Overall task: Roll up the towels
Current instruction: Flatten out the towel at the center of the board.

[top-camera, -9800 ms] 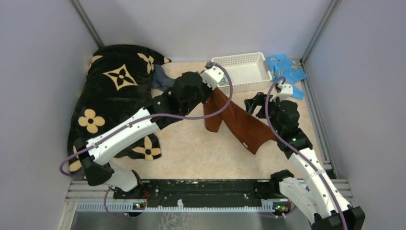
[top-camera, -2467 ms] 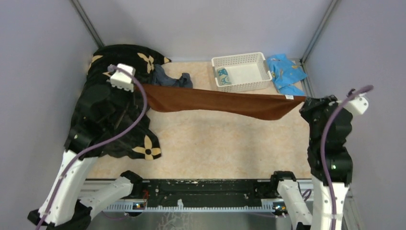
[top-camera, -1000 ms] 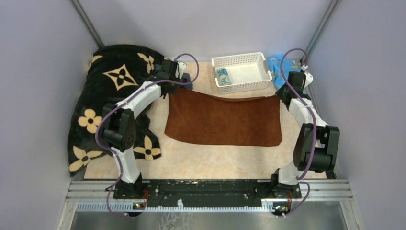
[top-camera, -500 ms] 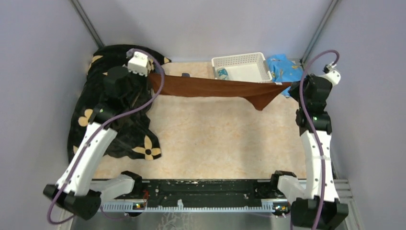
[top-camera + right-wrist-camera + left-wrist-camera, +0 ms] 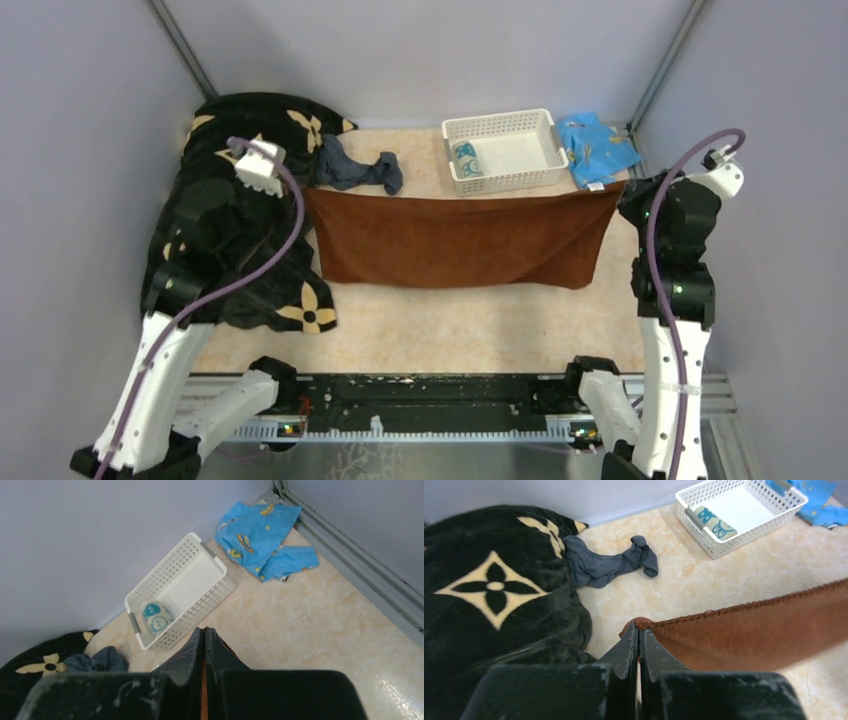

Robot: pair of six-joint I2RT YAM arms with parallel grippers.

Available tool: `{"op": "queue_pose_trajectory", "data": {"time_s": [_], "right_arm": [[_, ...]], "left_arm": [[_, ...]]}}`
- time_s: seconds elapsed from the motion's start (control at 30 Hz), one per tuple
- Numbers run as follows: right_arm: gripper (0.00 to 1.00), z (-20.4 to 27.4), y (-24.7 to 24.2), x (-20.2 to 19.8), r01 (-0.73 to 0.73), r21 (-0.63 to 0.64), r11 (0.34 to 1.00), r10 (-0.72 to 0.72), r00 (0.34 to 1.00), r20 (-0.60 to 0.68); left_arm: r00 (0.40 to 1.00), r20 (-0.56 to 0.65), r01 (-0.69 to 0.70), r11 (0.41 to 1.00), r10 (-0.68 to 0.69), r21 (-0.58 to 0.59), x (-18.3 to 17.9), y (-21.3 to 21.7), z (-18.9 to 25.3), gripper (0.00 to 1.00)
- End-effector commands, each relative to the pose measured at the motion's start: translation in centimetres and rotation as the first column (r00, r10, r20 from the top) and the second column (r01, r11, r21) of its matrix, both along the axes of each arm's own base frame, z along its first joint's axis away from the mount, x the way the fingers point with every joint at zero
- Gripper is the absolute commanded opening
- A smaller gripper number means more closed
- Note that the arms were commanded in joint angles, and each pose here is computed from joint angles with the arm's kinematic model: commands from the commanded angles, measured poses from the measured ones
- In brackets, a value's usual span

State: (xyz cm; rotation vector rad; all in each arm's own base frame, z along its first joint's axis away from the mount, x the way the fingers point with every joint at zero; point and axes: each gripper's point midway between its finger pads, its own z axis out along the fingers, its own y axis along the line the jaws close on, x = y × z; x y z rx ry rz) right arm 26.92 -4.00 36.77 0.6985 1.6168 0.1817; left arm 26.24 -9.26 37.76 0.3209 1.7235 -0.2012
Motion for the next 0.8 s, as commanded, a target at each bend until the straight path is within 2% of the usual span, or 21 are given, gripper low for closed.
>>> {"op": "queue_pose_trajectory", "data": {"time_s": [0.0, 0.17, 0.3, 0.37, 0.47, 0.6, 0.77], "right_arm": [[0.0, -4.4, -1.3, 4.0, 0.064, 0.035, 0.997, -0.06, 0.992, -0.108], [0.0, -13.4, -3.0, 10.0, 0.132, 0.05, 0.99, -0.111, 0.947, -0.301], [0.0, -20.0, -3.9, 14.2, 0.124, 0.032, 0.992, -0.102, 0.912, -0.398], [0.0, -23.0, -4.2, 15.8, 0.108, 0.027, 0.994, -0.084, 0.891, -0.445], [0.0, -24.6, -4.1, 17.4, 0.056, 0.033, 0.998, -0.034, 0.884, -0.466], [0.0, -24.8, -4.4, 18.7, 0.039, 0.021, 0.999, -0.025, 0.89, -0.455], [0.0, -24.9, -5.5, 19.8, 0.04, 0.027, 0.999, -0.023, 0.883, -0.469]], "left_arm": [[0.966, -0.254, -0.036, 0.998, 0.048, 0.052, 5.0, -1.8, -8.1, 0.0], [0.859, -0.471, -0.109, 0.971, 0.2, 0.213, 12.4, -2.3, -18.7, 0.0], [0.769, -0.605, -0.071, 0.968, 0.207, 0.241, 17.4, -3.9, -25.1, 0.0], [0.762, -0.616, -0.047, 0.965, 0.201, 0.256, 19.3, -4.5, -27.0, 0.0], [0.784, -0.595, -0.022, 0.966, 0.176, 0.256, 21.1, -4.9, -28.2, 0.0], [0.823, -0.545, -0.018, 0.965, 0.164, 0.263, 22.7, -4.3, -28.2, 0.0], [0.819, -0.558, 0.016, 0.969, 0.129, 0.248, 23.0, -4.4, -28.6, 0.0]]}}
